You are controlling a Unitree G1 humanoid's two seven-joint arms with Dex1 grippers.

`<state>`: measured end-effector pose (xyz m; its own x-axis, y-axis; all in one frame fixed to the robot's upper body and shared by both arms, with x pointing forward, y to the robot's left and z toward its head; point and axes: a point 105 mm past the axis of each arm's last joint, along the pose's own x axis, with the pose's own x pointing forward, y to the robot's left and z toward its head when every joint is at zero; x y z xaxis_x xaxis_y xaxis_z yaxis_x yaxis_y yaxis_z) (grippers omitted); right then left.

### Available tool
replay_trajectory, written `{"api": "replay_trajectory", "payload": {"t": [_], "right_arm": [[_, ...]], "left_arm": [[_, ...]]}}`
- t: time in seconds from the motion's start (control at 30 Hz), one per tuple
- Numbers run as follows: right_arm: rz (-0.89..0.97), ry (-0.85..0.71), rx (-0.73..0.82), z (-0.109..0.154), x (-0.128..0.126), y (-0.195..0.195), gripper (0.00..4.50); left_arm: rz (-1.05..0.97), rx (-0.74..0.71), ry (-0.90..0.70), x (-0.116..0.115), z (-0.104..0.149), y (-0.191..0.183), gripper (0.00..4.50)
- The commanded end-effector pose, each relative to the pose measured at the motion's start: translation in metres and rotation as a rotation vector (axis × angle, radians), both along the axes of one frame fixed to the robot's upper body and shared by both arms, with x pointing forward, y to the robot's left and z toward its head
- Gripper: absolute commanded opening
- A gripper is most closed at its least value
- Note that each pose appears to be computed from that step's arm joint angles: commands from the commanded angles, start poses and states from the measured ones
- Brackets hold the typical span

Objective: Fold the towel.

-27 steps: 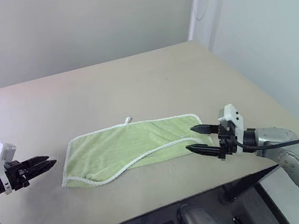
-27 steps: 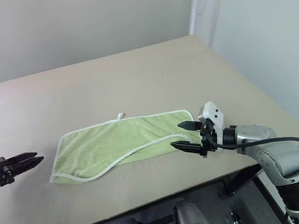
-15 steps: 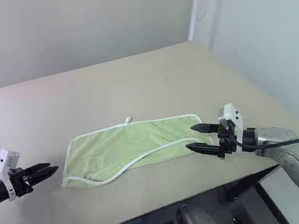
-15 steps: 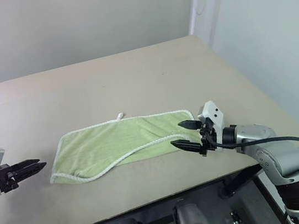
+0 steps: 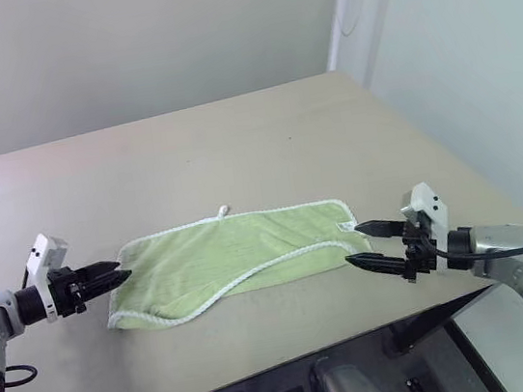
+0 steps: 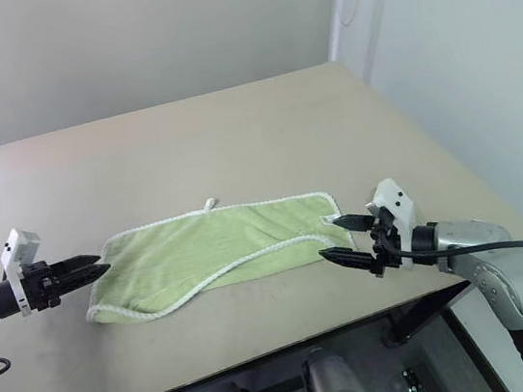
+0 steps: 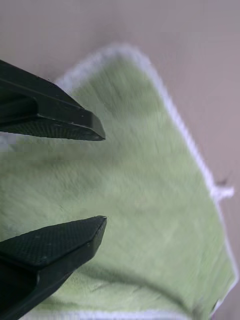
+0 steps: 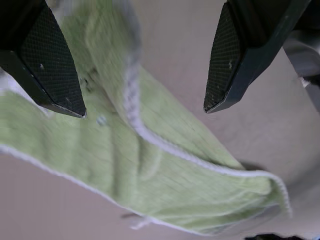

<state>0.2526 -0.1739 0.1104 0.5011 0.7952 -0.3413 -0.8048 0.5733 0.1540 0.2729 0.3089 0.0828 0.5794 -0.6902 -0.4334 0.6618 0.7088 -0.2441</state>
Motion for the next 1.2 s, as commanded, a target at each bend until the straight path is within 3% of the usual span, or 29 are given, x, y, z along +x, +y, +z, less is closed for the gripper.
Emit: {"api": "replay_trajectory", "payload": {"t": [0.03,0.2,0.33,0.5,0.8,1.2], "right_arm": [[0.015,-0.063,0.028,0.021,-0.002,0.004,3.92],[-0.006,-0.052,0.005,0.012,-0.001,0.000,3.92],[-0.006,-0.046,0.005,0.005,0.004,0.003,3.92],[0.004,-0.050,0.001,0.002,0.007,0.007,3.92],[0.006,-0.050,-0.010,-0.002,0.004,0.009,3.92],[-0.004,-0.064,-0.021,-0.003,0.007,0.009,3.92]], "left_arm": [[-0.083,0.058,-0.046,-0.004,0.017,0.001,2.52],[-0.166,0.095,-0.065,-0.011,0.028,-0.001,2.52],[-0.311,0.117,-0.040,-0.034,0.041,-0.010,2.52],[-0.409,0.168,0.014,-0.050,0.036,-0.015,2.52],[-0.450,0.220,-0.017,-0.036,0.021,-0.022,2.52],[-0.580,0.300,-0.003,-0.033,-0.001,-0.024,2.52]]}}
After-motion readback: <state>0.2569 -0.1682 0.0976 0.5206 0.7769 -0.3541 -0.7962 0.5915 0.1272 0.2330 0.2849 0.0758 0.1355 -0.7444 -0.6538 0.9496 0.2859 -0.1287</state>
